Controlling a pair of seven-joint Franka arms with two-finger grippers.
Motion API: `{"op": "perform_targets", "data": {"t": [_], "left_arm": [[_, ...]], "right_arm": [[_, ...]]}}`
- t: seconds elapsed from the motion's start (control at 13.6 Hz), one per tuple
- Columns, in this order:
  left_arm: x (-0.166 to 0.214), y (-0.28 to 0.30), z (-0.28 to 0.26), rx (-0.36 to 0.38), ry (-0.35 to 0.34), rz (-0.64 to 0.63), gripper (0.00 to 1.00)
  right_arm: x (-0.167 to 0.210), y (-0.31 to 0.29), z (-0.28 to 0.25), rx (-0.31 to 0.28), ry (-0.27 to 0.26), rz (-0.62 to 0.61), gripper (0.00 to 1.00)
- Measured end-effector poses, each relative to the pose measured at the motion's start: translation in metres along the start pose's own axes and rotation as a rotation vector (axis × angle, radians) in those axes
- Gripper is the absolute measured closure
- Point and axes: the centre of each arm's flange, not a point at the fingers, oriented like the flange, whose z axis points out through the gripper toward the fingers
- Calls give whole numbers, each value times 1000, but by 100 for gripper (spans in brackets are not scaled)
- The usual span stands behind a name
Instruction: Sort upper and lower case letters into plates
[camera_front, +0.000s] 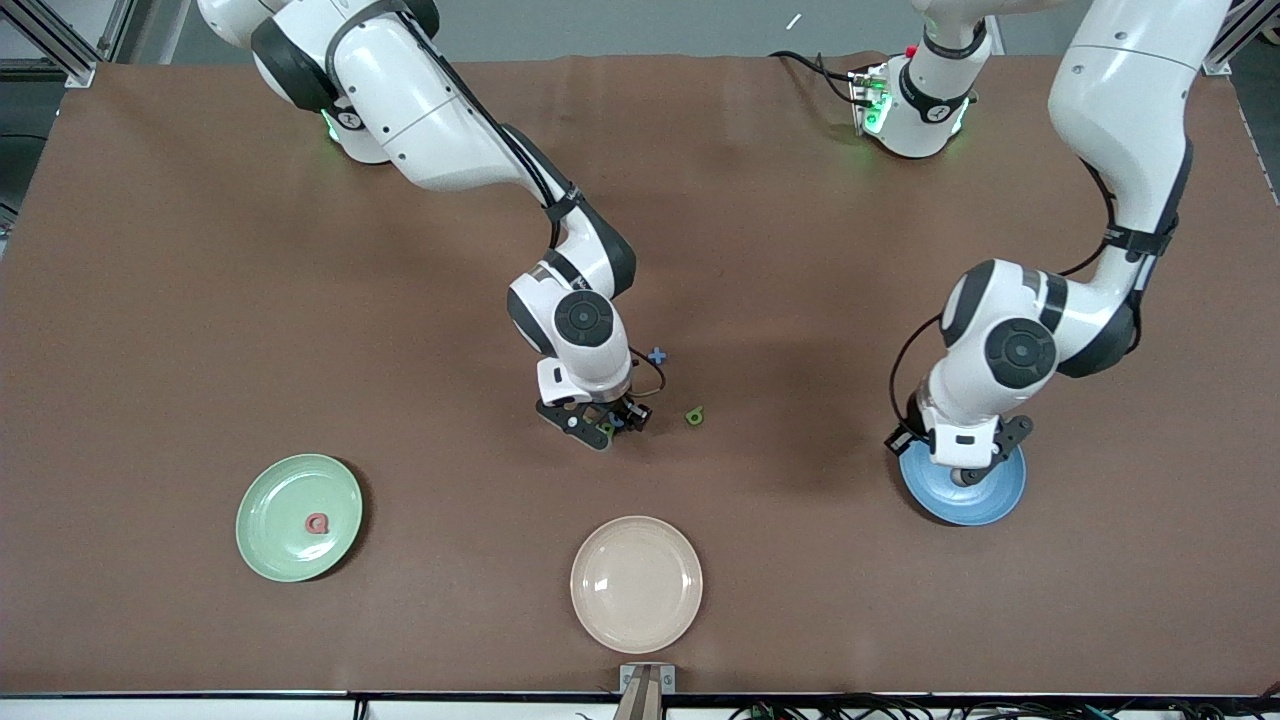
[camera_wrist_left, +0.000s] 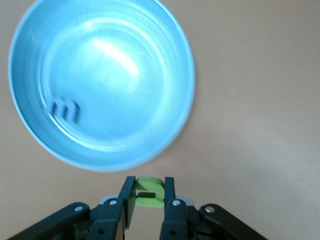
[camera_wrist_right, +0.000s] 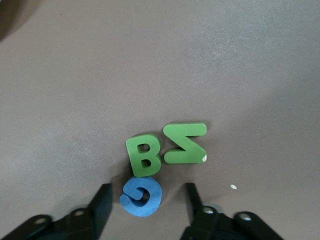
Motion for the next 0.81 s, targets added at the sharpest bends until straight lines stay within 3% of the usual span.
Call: {"op": "perform_targets", "data": {"t": [0.07,0.22,0.29,0.44,0.74,0.81], "left_arm": [[11,-14,8,8,-13,48,73],[32,-39,20,15,-31,110,68],[38,-46,22,15,-35,120,58],[39,-47,21,13,-35,128,38],[-4,-2,9,-18,-57,197,0],[-24,17,5,-30,-62,220,0]], "right_arm": [[0,0,0,0,0,0,37],[0,-1,-2,2,1,0,50],[0,-2,-2,4,1,0,51],[-1,-3,-3,7,2,-2,65],[-1,-4,-4,10,4,-2,65],[4,-4,-5,15,1,8,65]]}}
